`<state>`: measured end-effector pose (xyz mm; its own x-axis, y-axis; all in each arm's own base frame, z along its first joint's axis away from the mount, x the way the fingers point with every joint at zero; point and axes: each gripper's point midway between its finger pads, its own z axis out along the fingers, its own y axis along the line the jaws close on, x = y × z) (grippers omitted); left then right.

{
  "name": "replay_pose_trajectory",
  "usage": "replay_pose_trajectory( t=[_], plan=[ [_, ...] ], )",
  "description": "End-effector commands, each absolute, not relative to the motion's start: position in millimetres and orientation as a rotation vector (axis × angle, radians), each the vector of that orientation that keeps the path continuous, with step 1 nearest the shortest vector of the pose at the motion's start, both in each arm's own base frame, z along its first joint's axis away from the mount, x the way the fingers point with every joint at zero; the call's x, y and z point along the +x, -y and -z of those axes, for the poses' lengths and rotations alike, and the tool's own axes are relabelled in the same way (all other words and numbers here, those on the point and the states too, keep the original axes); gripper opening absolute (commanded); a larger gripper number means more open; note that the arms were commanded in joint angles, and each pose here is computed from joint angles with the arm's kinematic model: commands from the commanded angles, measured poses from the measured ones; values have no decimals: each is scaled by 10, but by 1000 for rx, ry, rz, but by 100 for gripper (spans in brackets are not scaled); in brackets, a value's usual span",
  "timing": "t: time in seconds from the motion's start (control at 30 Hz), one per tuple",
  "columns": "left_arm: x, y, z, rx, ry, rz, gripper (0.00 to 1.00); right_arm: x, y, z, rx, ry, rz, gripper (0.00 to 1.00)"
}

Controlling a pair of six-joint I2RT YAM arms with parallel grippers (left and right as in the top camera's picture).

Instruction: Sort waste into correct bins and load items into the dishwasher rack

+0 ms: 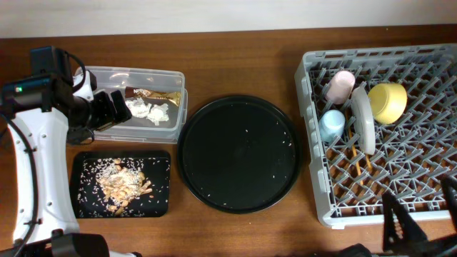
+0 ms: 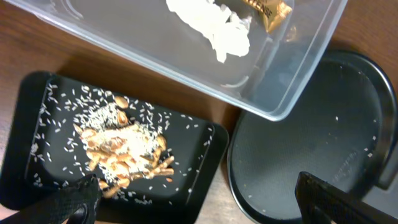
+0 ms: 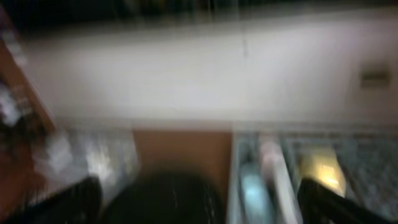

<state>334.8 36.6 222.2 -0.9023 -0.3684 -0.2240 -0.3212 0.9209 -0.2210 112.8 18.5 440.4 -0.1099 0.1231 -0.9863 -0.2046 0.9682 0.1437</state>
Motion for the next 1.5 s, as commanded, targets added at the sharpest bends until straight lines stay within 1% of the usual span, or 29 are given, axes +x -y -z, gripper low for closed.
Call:
replay_pose_trajectory(
  t=[0.0,0.2,0.33,0.7,0.9,1.03,1.27,1.47],
  plan=[
    [3330,-371,-2283,-527,-2798,262,99,1336,-104,-3820,21,-1626,-206,98],
    [3330,-371,-2281,-528,-2799,263,99,1914,-135,-3241,84,-1464,-191,98],
    [3330,-371,-2282,-528,-2799,262,99,2177,-189,-2922,95,-1357,-241,98],
    [3330,-371,-2281,-528,-2799,263,99,2454,-172,-1928,102,-1498,-196,98],
    [3330,-371,-2282,-528,-2799,262,99,2454,-177,-1565,-56,-1645,-37,98],
    [3331,-371,-2281,-528,-2799,262,99,2451,-207,-1554,-173,-1641,44,98],
    [3330,-371,-2282,-528,-2799,262,99,2452,-198,-1558,-177,-1639,55,98],
    [3330,-371,-2283,-527,-2798,262,99,2459,-51,-1559,-32,-1648,12,98]
  ],
)
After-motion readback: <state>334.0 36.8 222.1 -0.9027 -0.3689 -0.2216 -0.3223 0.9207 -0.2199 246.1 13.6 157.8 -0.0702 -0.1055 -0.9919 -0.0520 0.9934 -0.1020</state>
